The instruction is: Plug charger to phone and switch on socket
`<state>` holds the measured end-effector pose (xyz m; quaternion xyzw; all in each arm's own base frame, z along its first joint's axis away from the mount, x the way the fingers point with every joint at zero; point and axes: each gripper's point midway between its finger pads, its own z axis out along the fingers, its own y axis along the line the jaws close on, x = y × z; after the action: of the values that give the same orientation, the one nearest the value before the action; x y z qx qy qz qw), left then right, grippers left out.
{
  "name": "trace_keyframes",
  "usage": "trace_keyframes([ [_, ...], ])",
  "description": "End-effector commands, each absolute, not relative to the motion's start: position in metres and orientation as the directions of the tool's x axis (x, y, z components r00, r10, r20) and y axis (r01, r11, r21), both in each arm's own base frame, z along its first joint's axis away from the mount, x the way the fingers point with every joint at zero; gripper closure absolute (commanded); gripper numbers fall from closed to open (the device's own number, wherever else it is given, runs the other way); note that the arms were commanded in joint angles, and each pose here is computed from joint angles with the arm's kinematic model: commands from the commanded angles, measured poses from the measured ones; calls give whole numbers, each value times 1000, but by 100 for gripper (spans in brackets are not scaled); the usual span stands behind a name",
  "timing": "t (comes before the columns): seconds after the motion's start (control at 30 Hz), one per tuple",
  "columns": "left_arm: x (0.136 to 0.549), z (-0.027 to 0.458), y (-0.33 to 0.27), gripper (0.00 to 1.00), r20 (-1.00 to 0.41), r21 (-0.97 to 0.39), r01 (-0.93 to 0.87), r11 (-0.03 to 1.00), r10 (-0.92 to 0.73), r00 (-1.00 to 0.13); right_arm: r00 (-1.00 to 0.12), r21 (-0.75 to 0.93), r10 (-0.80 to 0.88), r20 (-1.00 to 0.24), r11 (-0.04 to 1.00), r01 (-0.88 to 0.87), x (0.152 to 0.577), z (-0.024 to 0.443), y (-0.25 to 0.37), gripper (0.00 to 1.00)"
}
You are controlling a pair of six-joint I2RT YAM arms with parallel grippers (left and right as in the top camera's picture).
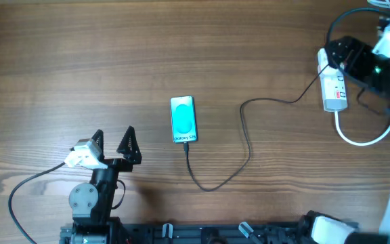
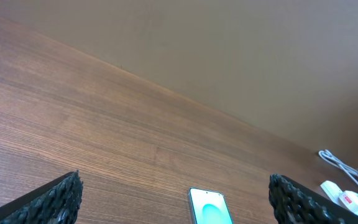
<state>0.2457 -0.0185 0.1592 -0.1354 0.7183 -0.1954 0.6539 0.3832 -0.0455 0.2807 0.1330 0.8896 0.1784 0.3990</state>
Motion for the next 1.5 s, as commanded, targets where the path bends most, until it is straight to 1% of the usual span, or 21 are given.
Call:
trace_keyframes([
  [0.0, 246, 158, -15, 0, -889, -453, 46, 891, -447, -102, -610, 405, 329, -721, 914, 15, 373, 308, -28, 0],
  [0.03, 246, 158, -15, 0, -889, -453, 46, 891, -447, -102, -598, 329, 274, -753, 944, 18, 373, 309, -32, 0],
  [0.07, 246, 158, -15, 0, -889, -453, 46, 891, -447, -102, -592, 252, 236, -770, 966, 58, 374, 307, -40, 0],
  [0.17, 246, 158, -15, 0, -889, -453, 46, 891, -447, -102, -617, 53, 173, -768, 977, 207, 368, 297, -58, 0],
  [0.2, 246, 158, -15, 0, -889, -453, 46, 891, -447, -102, -635, 13, 156, -756, 975, 224, 365, 293, -57, 0],
  [0.33, 246, 158, -15, 0, -889, -453, 45, 891, -447, -102, -679, -28, 100, -727, 984, 174, 358, 285, -37, 0],
  [0.4, 246, 158, -15, 0, -889, -453, 46, 891, -447, -102, -712, -47, 65, -699, 990, 136, 355, 267, -34, 0],
  [0.43, 246, 158, -15, 0, -889, -453, 46, 891, -447, -102, -719, -46, 52, -693, 992, 116, 355, 256, -31, 0],
  [0.5, 246, 158, -15, 0, -889, -453, 46, 891, -447, -102, -697, -26, 5, -717, 999, 34, 361, 235, -19, 0],
  [0.53, 246, 158, -15, 0, -889, -453, 46, 891, -447, -102, -672, -9, -21, -740, 1000, -22, 364, 221, -10, 0],
  [0.57, 246, 158, -15, 0, -889, -453, 46, 891, -447, -102, -649, 9, -21, -761, 999, -42, 365, 207, -5, 0],
  [0.6, 246, 158, -15, 0, -889, -453, 46, 891, -447, -102, -620, 30, -21, -784, 997, -72, 362, 188, 2, 0],
  [0.7, 246, 158, -15, 0, -889, -453, 46, 891, -447, -102, -557, 65, -14, -830, 990, -121, 349, 154, 13, 0],
  [0.83, 246, 158, -15, 0, -889, -453, 46, 891, -447, -102, -513, 122, 63, -856, 989, -83, 319, 111, 15, 0],
  [1.03, 246, 158, -15, 0, -889, -453, 46, 891, -447, -102, -507, 169, 119, -854, 984, -53, 277, 62, 16, 0],
  [1.13, 246, 158, -15, 0, -889, -453, 46, 891, -447, -102, -518, 204, 161, -840, 979, -27, 261, 45, 17, 0],
  [1.37, 246, 158, -15, 0, -889, -453, 45, 890, -447, -102, -502, 178, 157, -851, 984, 5, 248, 54, 10, 0],
  [1.47, 246, 158, -15, 0, -889, -453, 46, 891, -447, -102, -419, 157, 150, -896, 987, 18, 252, 75, 4, 0],
])
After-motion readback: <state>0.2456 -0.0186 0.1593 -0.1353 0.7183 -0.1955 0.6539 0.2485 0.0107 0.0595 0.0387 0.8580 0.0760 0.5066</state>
